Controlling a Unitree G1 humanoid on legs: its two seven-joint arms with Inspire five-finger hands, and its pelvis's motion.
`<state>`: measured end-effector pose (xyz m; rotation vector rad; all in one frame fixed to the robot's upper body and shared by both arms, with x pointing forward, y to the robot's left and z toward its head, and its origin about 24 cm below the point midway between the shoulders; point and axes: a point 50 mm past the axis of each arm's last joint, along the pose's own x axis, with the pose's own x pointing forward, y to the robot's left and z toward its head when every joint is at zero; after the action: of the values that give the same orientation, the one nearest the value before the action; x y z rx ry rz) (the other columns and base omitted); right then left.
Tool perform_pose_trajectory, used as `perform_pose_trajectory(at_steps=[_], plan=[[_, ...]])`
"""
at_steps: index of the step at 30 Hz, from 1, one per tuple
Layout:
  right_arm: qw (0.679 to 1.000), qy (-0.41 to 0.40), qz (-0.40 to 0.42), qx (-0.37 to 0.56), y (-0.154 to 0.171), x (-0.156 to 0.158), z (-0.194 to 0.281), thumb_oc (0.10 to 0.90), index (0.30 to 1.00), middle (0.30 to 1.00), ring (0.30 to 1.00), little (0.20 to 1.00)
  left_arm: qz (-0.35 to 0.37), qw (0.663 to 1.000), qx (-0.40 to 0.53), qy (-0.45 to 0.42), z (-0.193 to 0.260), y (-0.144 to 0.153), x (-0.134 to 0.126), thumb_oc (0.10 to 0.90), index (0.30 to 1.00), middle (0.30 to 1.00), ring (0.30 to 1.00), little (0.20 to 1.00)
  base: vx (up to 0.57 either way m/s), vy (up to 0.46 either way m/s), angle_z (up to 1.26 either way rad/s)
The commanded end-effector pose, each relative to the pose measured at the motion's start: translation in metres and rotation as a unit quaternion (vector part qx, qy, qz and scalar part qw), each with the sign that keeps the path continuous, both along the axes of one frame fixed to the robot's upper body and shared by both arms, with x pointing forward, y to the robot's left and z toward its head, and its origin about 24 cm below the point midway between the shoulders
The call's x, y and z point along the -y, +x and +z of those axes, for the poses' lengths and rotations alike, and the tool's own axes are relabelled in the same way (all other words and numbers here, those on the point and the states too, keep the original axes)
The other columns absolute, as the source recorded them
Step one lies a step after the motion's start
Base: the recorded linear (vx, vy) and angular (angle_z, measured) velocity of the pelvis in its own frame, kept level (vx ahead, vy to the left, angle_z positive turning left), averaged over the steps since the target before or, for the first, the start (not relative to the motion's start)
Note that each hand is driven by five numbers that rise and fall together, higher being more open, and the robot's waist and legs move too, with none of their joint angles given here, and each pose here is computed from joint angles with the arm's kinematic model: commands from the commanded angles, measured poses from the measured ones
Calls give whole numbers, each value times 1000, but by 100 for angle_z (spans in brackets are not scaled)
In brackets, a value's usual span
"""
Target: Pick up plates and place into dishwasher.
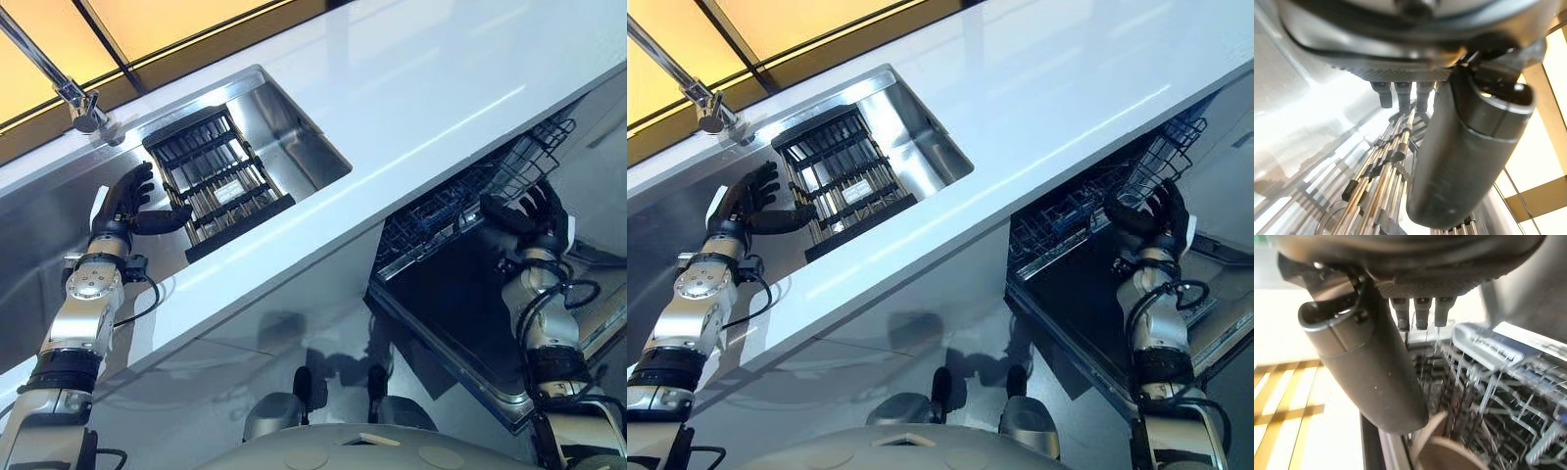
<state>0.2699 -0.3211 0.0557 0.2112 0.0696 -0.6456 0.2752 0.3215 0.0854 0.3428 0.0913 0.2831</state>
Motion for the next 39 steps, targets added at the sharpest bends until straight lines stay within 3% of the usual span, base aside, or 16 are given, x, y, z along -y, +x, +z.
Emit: perform_pose_trajectory(at_steps=[1,5,10,17,25,30,35,39], plan=[[989,52,-35,132,-1,15,32,800,900,900,900,900,17,991,117,63,58,-1,-23,800,900,900,900,900,-9,14,-13],[985,67,-97,129,-11,24,24,800,900,900,900,900,17,991,120,62,60,-2,-25,800,900,900,900,900,-9,12,-8],[979,8,-169,113,-23,38,25,800,900,900,900,900,18,990,123,67,65,-2,-25,800,900,900,900,900,0,0,0],[996,-4,-90,17,-26,41,-5,800,900,900,900,900,10,989,129,71,72,0,-25,800,900,900,900,900,13,-1,1],[999,-17,-51,-4,-9,38,-8,800,900,900,900,900,-11,981,183,66,83,12,-3,800,900,900,900,900,18,-5,11],[997,-42,-40,56,32,30,37,800,900,900,900,900,-19,962,262,69,113,24,17,800,900,900,900,900,-108,-12,27],[993,-23,-17,111,49,30,63,800,900,900,900,900,-23,955,289,67,123,28,23,800,900,900,900,900,-83,-17,33],[981,-48,41,183,73,15,107,800,900,900,900,900,-25,948,308,75,136,29,28,800,900,900,900,900,-110,-38,32]])
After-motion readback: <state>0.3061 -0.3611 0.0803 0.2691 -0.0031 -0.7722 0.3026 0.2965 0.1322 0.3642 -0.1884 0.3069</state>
